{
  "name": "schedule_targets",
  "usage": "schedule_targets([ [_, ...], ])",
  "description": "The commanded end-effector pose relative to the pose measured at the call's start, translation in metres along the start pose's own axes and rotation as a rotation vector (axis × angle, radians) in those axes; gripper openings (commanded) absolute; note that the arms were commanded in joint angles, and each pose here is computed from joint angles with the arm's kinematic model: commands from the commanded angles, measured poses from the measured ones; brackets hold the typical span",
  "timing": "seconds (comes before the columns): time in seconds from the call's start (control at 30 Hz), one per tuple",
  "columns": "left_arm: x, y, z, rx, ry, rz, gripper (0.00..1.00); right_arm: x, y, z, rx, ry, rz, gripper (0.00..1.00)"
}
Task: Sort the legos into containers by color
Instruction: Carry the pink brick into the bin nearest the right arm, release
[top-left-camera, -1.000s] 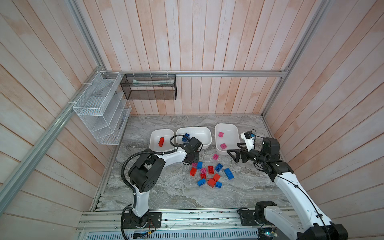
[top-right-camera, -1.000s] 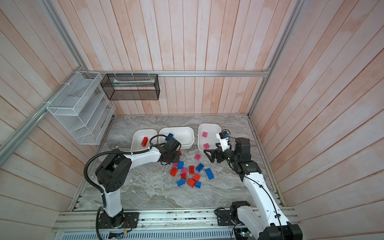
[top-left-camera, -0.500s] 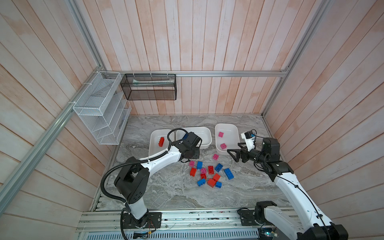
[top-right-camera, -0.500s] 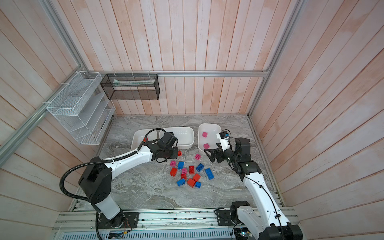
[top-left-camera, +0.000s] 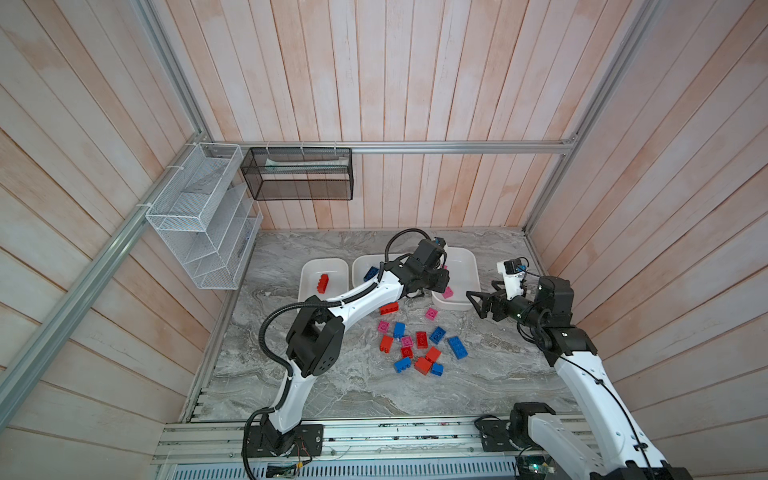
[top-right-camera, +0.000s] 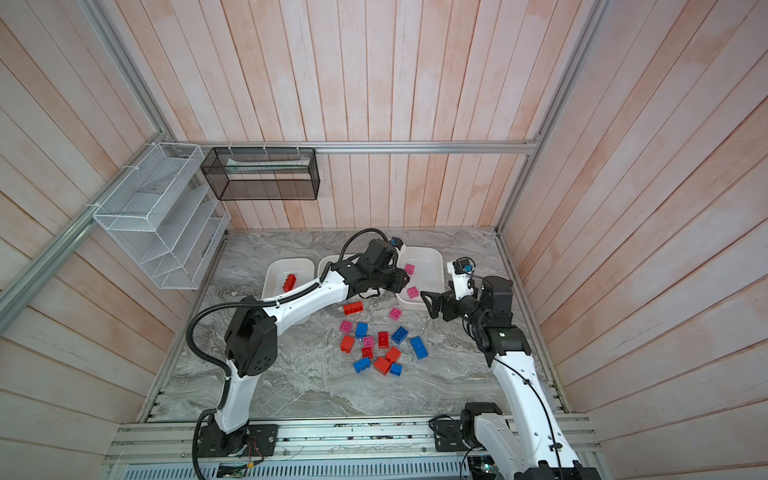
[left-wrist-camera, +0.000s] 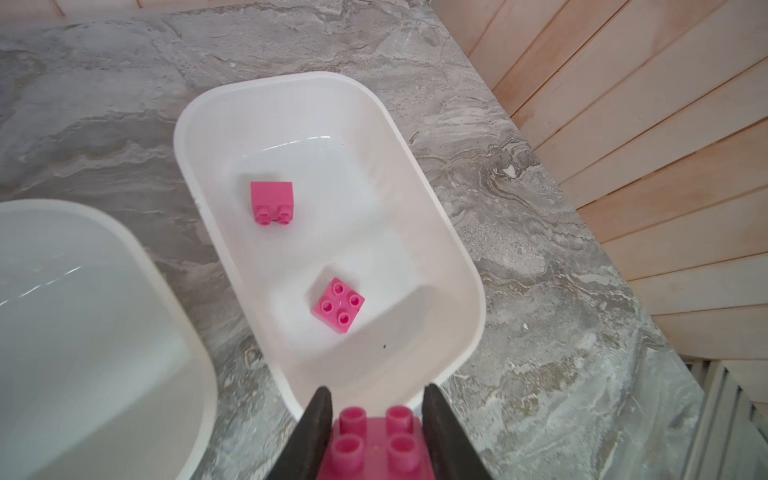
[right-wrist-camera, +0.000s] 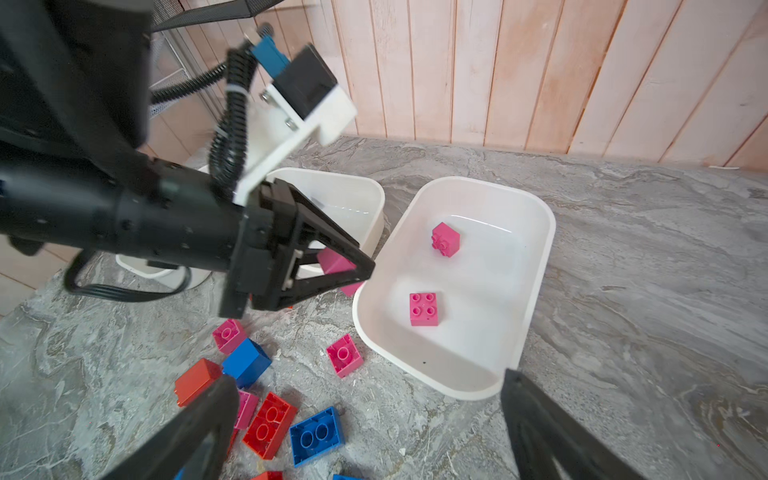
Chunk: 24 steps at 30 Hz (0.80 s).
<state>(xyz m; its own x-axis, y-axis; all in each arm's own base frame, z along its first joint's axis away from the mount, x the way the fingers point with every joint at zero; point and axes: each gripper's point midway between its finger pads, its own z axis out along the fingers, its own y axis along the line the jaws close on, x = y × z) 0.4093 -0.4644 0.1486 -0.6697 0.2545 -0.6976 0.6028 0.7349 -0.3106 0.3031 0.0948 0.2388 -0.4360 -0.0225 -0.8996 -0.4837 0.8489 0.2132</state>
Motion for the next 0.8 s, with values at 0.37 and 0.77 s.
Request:
schedule_targets([
  [0.37, -0.030, 0.033, 0.067, -0.165, -0.093, 0.113, 0.46, -0.009, 0.000, -0.006, 0.009, -0.025, 0.004, 0.98],
  [0.77, 0.002, -0.012, -0.045, 0.045, -0.010, 0.418, 0.66, -0.008, 0.011, -0.007, -0.048, -0.029, -0.002, 0.98],
])
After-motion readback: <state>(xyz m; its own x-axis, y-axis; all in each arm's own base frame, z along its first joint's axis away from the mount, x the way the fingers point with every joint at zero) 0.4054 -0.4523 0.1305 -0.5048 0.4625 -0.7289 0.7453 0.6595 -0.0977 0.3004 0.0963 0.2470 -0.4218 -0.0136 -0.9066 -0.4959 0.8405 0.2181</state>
